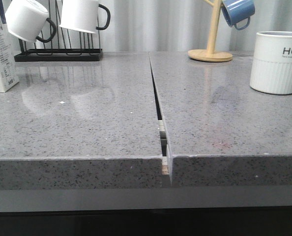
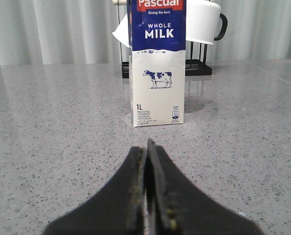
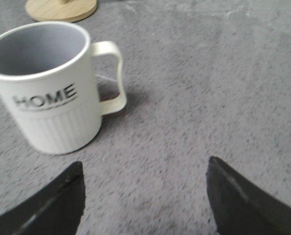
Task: Place milk next to cup
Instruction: 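Reach the right gripper to the white HOME mug handle and grasp it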
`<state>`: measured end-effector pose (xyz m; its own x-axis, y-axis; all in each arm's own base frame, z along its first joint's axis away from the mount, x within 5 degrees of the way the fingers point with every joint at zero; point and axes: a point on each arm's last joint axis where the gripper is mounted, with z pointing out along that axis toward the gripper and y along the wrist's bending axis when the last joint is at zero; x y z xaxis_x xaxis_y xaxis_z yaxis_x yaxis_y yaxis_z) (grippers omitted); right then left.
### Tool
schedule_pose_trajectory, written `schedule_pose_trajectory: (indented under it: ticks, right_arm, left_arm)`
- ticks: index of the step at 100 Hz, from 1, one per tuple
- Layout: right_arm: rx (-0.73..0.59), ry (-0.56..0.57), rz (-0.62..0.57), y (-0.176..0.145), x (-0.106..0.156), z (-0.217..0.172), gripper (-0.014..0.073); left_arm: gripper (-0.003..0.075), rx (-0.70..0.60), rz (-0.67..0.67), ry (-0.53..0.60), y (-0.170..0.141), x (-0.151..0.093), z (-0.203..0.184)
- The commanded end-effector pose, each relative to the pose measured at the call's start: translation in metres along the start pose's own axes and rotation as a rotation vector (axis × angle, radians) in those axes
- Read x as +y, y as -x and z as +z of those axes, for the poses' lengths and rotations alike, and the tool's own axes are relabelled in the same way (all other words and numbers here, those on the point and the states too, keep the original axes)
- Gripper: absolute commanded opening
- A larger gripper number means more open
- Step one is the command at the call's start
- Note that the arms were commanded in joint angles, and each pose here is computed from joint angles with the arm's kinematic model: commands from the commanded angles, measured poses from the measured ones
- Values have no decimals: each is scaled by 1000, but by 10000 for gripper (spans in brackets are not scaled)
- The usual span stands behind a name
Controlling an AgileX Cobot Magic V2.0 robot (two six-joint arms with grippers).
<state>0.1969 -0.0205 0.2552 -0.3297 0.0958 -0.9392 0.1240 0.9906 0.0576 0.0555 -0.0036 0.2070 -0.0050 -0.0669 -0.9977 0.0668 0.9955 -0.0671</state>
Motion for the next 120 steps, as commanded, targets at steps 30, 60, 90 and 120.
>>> schedule_pose_trajectory:
  ticks: [30, 60, 90, 120]
  right_arm:
    - [-179, 19, -42, 9, 0, 43, 528]
    - [-200, 37, -67, 17, 2, 77, 528]
    - [-211, 41, -71, 26, 2, 104, 528]
    - [-249, 49, -68, 22, 3, 115, 528]
  left_arm:
    - [-21, -57, -7, -10, -8, 0, 0]
    - [-21, -57, -7, -10, -8, 0, 0]
    - [-21, -57, -7, -10, -8, 0, 0]
    - [-21, -57, -7, -10, -8, 0, 0]
